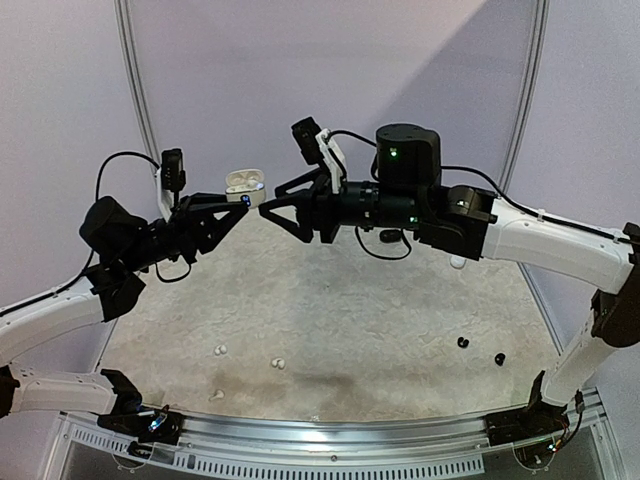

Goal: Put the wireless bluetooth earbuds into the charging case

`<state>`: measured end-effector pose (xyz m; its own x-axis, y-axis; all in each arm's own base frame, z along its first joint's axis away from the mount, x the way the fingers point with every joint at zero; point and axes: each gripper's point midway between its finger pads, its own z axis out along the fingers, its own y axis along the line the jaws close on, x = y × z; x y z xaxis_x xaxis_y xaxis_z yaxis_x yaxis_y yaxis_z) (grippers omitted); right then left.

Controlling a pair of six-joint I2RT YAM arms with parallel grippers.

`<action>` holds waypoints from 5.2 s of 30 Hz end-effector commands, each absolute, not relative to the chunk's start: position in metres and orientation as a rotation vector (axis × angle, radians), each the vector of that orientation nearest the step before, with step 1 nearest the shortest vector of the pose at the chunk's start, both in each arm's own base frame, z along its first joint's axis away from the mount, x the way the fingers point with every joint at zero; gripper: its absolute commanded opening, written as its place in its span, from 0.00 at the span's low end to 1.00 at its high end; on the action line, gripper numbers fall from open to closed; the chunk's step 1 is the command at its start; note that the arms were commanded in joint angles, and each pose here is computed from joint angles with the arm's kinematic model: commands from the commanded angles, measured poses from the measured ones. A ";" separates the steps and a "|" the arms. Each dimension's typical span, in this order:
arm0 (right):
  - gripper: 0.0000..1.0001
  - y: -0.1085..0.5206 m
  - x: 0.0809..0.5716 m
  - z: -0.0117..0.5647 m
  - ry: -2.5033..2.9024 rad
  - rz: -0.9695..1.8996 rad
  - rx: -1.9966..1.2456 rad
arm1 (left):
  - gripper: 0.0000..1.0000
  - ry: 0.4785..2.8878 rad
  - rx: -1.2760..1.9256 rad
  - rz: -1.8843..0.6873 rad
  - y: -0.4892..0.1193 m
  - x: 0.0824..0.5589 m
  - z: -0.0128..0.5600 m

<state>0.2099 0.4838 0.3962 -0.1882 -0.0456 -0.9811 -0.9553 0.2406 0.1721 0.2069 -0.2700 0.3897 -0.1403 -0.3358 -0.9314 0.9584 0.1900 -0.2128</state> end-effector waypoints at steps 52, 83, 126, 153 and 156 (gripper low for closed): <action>0.00 0.471 0.229 0.405 1.446 1.077 -0.871 | 0.86 1.459 0.957 -0.942 -0.271 0.214 0.301; 0.00 0.399 0.229 0.339 1.557 0.887 -0.724 | 0.64 1.975 2.387 -0.193 -0.180 0.101 0.039; 0.00 0.373 0.226 0.328 1.596 0.849 -0.676 | 0.04 1.912 2.358 -0.131 -0.195 0.120 0.045; 0.00 0.352 0.334 0.295 1.895 0.776 -0.665 | 0.01 2.830 0.904 -0.291 -0.274 0.343 0.029; 0.00 0.348 0.329 0.298 1.876 0.771 -0.688 | 0.01 2.891 0.826 -0.174 -0.264 0.348 0.017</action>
<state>0.3388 0.3511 0.3053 -0.3768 -0.0644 -0.9241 -0.7116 0.6587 0.2442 0.3345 -0.2871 0.0287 -0.7503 0.6189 -0.2324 0.6589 0.7286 -0.1871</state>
